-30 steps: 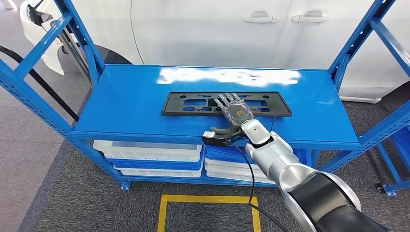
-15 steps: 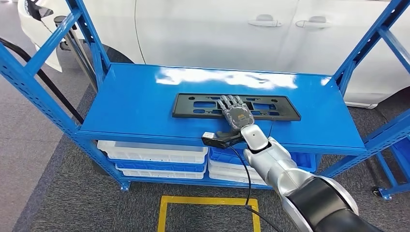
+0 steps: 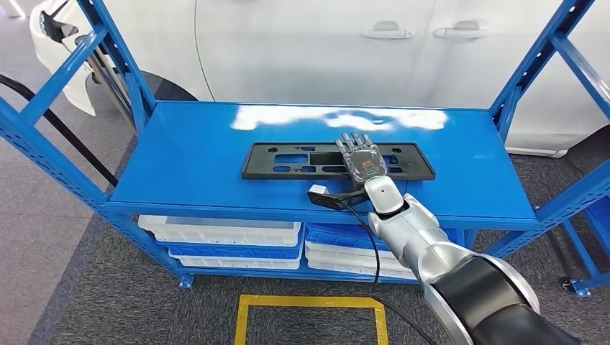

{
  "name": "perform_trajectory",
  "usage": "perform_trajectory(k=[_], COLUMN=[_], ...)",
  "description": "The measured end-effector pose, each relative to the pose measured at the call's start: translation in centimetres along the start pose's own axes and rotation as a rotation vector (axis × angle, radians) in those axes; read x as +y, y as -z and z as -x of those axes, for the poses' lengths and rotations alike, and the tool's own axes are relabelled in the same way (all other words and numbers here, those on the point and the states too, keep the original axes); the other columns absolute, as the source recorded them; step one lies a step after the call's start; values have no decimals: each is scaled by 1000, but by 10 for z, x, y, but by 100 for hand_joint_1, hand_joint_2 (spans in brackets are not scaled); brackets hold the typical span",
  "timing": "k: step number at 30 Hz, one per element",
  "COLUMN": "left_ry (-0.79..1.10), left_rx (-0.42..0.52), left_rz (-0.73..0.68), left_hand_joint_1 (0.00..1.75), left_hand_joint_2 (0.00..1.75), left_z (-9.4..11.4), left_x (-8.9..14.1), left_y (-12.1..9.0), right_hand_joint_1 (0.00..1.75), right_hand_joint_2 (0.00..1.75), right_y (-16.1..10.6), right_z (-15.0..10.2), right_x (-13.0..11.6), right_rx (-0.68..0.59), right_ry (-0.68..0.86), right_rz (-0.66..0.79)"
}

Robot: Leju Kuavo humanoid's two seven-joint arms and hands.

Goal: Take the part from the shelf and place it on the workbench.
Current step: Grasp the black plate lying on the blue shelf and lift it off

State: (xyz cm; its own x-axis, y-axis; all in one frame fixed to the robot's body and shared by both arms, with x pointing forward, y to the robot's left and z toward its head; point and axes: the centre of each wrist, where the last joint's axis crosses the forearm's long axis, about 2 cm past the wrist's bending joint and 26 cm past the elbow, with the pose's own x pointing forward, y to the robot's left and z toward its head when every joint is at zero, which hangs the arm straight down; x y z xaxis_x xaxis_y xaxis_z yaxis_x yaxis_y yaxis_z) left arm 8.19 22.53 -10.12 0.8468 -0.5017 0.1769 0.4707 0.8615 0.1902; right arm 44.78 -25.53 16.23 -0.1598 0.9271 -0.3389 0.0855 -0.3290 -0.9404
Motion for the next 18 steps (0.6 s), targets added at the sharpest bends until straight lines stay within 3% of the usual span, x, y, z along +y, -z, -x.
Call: perform_trajectory(k=[4, 8, 18], left_ry=[2, 5, 10], left_rx=[-2, -2, -15], left_rz=[-3, -3, -3], left_hand_joint_1=[0, 0, 0], left_hand_joint_2=[0, 0, 0], left_z=[-1, 0, -1], left_x=[1, 1, 1], left_y=[0, 0, 0], right_hand_joint_1=[3, 172, 175], right_hand_joint_2=[175, 175, 175], right_y=[0, 0, -3], right_z=[1, 3, 10], right_x=[0, 1, 7], right_rx=[2, 12, 9], right_ry=[-1, -6, -25], right_rz=[-3, -9, -33])
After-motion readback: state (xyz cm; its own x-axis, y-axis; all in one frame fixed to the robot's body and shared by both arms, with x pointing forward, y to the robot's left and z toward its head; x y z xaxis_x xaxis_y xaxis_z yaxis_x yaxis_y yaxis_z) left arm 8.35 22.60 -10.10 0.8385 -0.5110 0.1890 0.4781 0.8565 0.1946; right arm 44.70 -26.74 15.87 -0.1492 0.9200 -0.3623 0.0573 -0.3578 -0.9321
